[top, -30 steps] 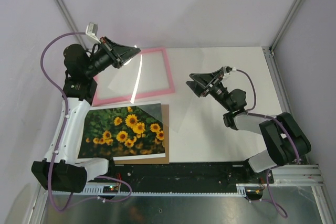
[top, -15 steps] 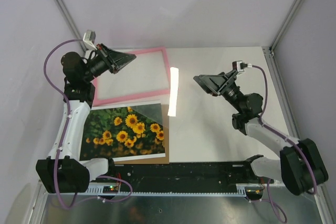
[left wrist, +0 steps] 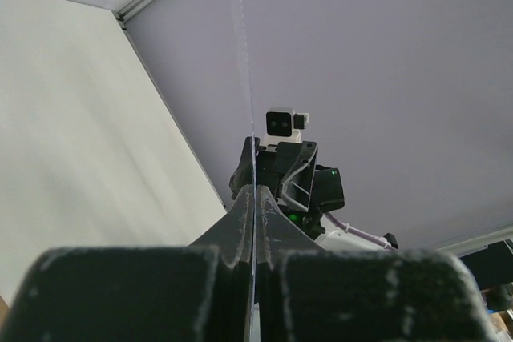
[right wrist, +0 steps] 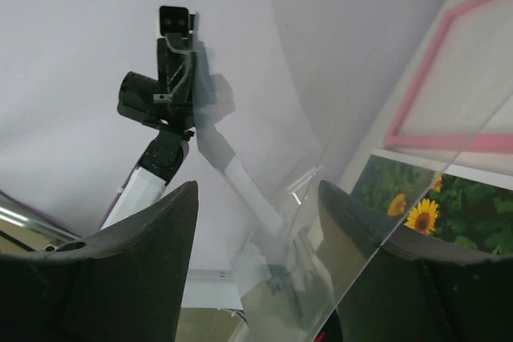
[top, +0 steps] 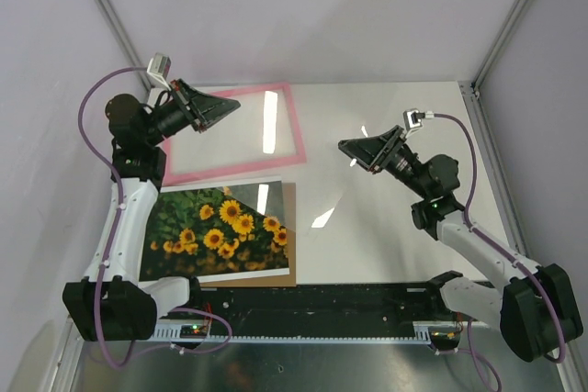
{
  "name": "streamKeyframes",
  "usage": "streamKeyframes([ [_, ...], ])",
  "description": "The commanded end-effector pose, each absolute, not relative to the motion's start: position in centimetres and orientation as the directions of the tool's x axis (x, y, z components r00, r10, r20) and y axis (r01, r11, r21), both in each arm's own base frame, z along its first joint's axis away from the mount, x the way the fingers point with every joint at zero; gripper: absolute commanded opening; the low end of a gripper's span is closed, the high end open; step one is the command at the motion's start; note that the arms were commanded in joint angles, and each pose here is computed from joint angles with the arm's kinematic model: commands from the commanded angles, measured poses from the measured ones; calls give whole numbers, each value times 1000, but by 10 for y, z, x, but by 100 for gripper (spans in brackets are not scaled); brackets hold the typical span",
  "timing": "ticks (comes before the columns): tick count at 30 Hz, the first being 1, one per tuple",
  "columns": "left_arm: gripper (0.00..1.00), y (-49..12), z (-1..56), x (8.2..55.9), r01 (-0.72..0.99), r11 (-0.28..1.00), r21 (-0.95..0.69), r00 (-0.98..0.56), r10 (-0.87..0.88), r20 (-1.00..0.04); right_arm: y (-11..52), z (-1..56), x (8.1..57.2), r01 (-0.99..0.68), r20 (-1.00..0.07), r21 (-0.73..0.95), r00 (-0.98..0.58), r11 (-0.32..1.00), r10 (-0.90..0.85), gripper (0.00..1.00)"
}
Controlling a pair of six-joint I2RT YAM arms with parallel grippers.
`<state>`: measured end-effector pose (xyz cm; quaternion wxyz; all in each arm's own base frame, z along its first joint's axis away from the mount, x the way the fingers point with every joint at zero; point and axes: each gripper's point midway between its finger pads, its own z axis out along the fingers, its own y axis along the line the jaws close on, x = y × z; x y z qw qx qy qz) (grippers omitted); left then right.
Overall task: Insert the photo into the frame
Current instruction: Pass from the left arm to the right
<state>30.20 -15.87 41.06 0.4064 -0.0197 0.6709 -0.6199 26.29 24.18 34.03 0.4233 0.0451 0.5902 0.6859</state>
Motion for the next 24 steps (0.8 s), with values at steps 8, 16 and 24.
streamKeyframes([
  [8, 0, -162, 409, 287, 546, 230, -806, -651, -488, -581, 247, 373, 256, -623, -525, 779, -582, 74, 621, 53],
  [16, 0, -161, 398, 291, 529, 237, -815, -659, -491, -570, 249, 380, 254, -638, -534, 767, -581, 63, 614, 42],
  [24, 0, -163, 388, 297, 511, 236, -826, -675, -485, -556, 252, 375, 255, -630, -539, 773, -594, 71, 597, 40],
])
